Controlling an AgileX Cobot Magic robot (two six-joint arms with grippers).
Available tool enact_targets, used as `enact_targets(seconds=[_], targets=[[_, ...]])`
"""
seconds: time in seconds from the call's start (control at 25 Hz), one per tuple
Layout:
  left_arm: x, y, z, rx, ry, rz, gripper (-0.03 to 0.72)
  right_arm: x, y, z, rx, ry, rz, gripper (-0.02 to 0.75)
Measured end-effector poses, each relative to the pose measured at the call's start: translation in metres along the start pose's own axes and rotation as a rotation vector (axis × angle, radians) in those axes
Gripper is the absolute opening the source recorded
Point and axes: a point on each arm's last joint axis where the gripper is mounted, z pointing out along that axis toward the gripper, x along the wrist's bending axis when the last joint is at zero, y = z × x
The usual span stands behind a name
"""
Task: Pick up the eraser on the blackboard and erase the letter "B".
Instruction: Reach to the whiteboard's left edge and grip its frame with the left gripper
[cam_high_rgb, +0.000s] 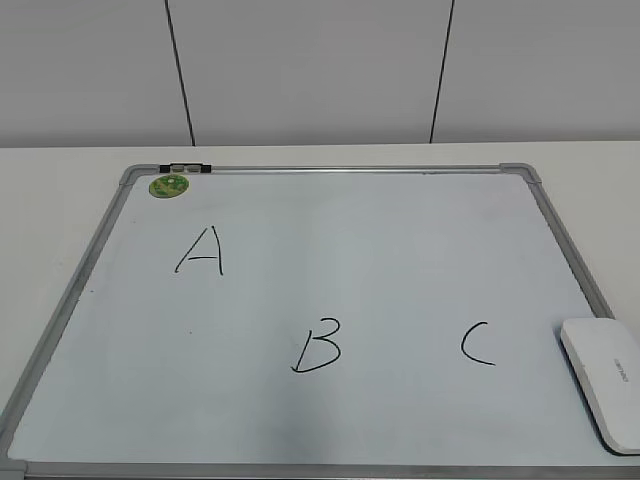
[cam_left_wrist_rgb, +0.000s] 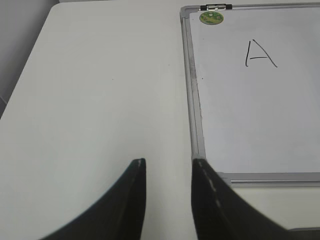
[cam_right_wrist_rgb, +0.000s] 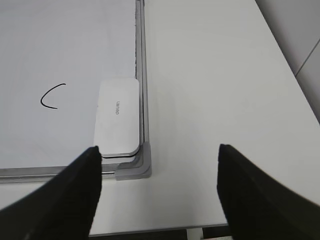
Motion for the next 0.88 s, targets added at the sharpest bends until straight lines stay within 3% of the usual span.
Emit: enact_targets(seconds=[0.56, 0.88], targets=[[0.000, 0.001, 0.001, 0.010, 0.000, 0.000, 0.239, 0.000, 0.000, 0.000, 0.000, 0.000, 0.000, 0.535], [-0.002, 0.032, 0.023, 0.153, -0.002, 0.001, 0.241, 0.000, 0.000, 0.000, 0.000, 0.000, 0.000, 0.535]])
